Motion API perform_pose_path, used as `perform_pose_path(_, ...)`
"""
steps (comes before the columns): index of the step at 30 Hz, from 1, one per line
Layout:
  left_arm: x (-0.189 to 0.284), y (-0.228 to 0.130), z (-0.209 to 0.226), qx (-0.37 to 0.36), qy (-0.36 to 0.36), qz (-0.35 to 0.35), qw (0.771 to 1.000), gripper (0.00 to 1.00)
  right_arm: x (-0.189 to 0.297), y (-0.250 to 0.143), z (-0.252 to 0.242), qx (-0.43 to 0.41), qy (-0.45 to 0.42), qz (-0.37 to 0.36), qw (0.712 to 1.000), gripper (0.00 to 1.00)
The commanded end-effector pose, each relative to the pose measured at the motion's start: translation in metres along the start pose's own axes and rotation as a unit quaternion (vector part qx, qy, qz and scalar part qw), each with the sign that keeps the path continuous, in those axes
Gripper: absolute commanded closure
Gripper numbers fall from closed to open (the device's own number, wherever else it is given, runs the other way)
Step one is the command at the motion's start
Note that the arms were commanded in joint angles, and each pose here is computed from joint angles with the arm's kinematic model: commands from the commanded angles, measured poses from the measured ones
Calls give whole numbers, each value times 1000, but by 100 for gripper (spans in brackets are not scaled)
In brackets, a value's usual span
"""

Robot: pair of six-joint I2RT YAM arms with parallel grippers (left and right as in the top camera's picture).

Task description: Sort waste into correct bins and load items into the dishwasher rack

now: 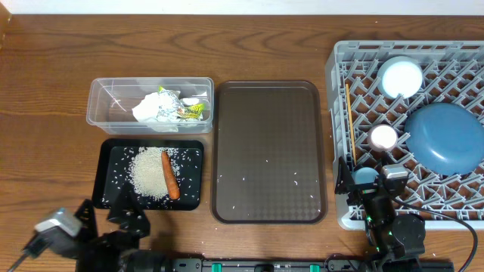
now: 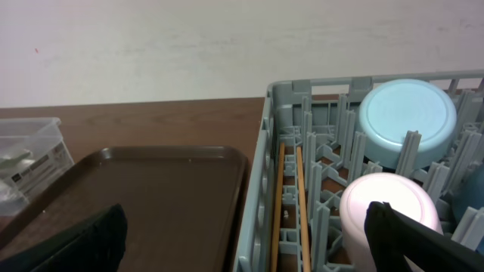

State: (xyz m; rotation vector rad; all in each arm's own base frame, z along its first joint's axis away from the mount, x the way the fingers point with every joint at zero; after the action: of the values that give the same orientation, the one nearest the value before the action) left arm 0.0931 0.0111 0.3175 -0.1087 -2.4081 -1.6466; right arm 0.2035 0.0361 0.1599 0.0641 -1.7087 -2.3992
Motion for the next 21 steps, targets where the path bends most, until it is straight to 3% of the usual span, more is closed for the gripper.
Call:
perform_pose_path(1, -19, -25, 8, 3, 2, 3, 1000, 0, 0, 1, -3, -5, -9, -4, 1000, 1)
perform_pose_path(11, -97, -47, 3, 25, -57, -122, 991, 0, 0, 1, -3, -5, -8, -4, 1000, 1)
perform_pose_path(21, -139, -111, 19, 15, -57, -95, 994, 0, 0, 1, -3, -5, -8, -5, 1000, 1)
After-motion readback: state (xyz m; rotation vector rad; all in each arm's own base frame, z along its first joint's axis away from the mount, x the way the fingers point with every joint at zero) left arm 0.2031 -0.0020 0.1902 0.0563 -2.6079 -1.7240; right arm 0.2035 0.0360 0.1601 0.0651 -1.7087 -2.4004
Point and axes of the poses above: each gripper's point midway between its finger pads, its own x axis back along the fingers, its own z axis along the line the jaws close on, y = z × x, the point moved 4 cm from there along x, back along the fingers, and after that the axes turned 11 degrees about -x, right-handed, at the moved point
